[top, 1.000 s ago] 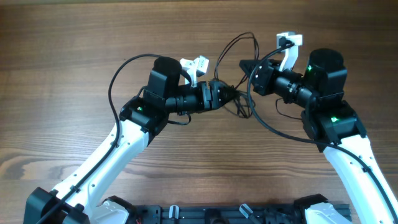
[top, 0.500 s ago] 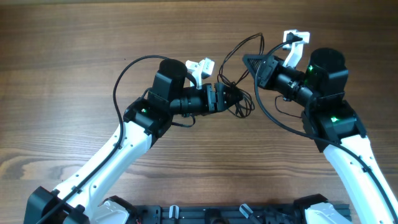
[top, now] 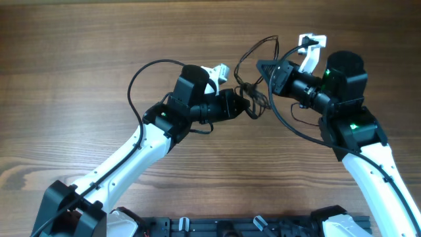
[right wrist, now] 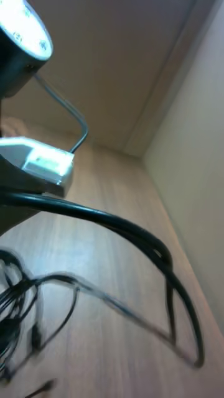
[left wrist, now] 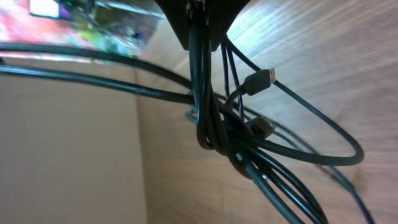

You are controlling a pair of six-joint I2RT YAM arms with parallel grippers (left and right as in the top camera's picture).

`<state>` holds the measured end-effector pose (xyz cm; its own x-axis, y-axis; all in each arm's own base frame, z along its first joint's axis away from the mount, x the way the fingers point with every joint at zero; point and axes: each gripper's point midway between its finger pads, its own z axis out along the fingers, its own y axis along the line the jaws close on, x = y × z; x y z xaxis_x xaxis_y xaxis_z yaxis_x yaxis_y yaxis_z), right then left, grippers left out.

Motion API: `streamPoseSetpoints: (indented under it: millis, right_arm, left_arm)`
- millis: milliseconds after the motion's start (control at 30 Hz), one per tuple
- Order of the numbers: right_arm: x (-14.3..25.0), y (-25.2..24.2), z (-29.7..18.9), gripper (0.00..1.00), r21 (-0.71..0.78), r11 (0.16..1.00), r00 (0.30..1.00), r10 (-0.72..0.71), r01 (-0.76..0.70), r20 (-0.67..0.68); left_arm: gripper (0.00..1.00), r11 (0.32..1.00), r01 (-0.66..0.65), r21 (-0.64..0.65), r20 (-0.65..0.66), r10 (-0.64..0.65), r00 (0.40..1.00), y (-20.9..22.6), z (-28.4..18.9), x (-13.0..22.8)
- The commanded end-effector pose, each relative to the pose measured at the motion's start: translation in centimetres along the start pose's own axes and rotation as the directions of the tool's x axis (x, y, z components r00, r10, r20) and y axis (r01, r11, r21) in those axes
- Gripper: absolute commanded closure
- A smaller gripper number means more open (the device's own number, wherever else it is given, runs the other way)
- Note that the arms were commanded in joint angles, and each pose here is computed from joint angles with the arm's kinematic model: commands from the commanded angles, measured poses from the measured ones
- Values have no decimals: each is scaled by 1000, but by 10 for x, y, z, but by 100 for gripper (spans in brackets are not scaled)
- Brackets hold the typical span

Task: Untangle cables

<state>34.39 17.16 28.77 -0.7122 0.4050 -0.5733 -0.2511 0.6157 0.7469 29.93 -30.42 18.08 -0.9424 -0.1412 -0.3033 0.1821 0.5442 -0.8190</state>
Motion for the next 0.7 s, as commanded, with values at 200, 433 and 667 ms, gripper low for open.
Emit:
streamPoseSetpoints:
  millis: [200,433,667]
  right_arm:
    - [-8,-113,-41,96,607,766,969,-245,211,-27]
    - [-35,-156,-95,96,867,463,939,-344,184,-16]
    - [-61,-167,-151,96,986,150,893,-450,78,-2]
  left_arm:
    - [96,917,31,-398,133,24,991,106,-71,-38]
    - [96,883,155,-443,257,-40,965,143,-120,-66]
    - [96,839,169,-517,335,16,942,155,-156,-79]
